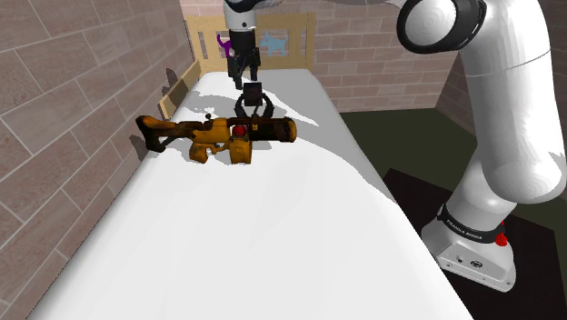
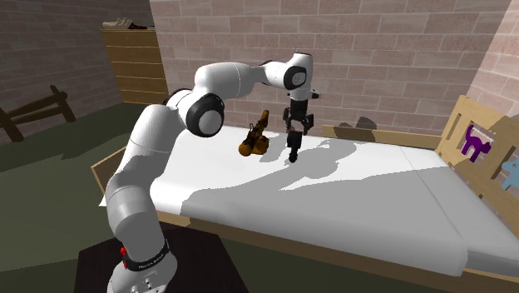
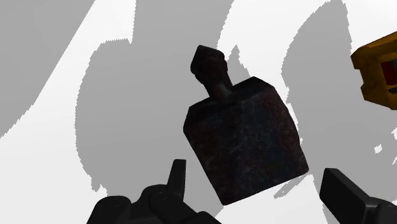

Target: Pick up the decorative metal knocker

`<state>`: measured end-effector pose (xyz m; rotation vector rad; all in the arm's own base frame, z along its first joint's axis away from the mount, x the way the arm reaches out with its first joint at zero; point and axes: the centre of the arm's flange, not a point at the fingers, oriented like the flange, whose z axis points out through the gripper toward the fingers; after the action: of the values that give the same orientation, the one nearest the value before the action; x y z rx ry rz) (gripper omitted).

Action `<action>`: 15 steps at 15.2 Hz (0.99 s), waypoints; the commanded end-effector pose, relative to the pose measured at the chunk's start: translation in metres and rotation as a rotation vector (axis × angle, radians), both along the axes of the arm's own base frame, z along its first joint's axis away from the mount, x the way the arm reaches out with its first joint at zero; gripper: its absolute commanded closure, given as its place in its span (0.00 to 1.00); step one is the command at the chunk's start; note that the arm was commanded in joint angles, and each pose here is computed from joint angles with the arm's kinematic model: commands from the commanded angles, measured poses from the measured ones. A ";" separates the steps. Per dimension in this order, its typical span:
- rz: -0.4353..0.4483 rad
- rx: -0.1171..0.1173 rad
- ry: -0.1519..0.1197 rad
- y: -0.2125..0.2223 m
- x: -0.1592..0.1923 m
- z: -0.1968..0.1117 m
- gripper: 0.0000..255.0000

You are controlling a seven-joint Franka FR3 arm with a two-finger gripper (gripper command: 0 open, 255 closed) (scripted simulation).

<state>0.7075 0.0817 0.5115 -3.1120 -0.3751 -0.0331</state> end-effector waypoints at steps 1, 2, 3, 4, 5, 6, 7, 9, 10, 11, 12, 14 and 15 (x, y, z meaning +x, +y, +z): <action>0.000 0.000 -0.001 0.000 0.001 -0.010 0.00; 0.000 0.000 -0.001 0.000 0.001 -0.018 0.00; 0.000 0.000 -0.001 0.000 0.001 -0.018 0.00; 0.000 0.000 -0.001 0.000 0.001 -0.018 0.00; 0.000 0.000 -0.001 0.000 0.001 -0.018 1.00; 0.000 0.000 -0.001 0.000 0.001 -0.019 1.00; 0.000 0.000 -0.001 0.000 0.001 -0.018 1.00; 0.000 0.000 -0.001 -0.001 0.000 -0.018 1.00; 0.000 0.000 -0.001 -0.001 0.000 -0.019 1.00; 0.000 0.000 -0.001 -0.001 0.000 -0.019 1.00; 0.000 0.000 -0.001 0.000 0.001 -0.018 1.00; 0.000 0.000 -0.001 0.000 0.001 -0.018 1.00; 0.000 0.000 -0.001 0.000 0.001 -0.013 1.00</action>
<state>0.7083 0.0818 0.4964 -3.1117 -0.3759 -0.0358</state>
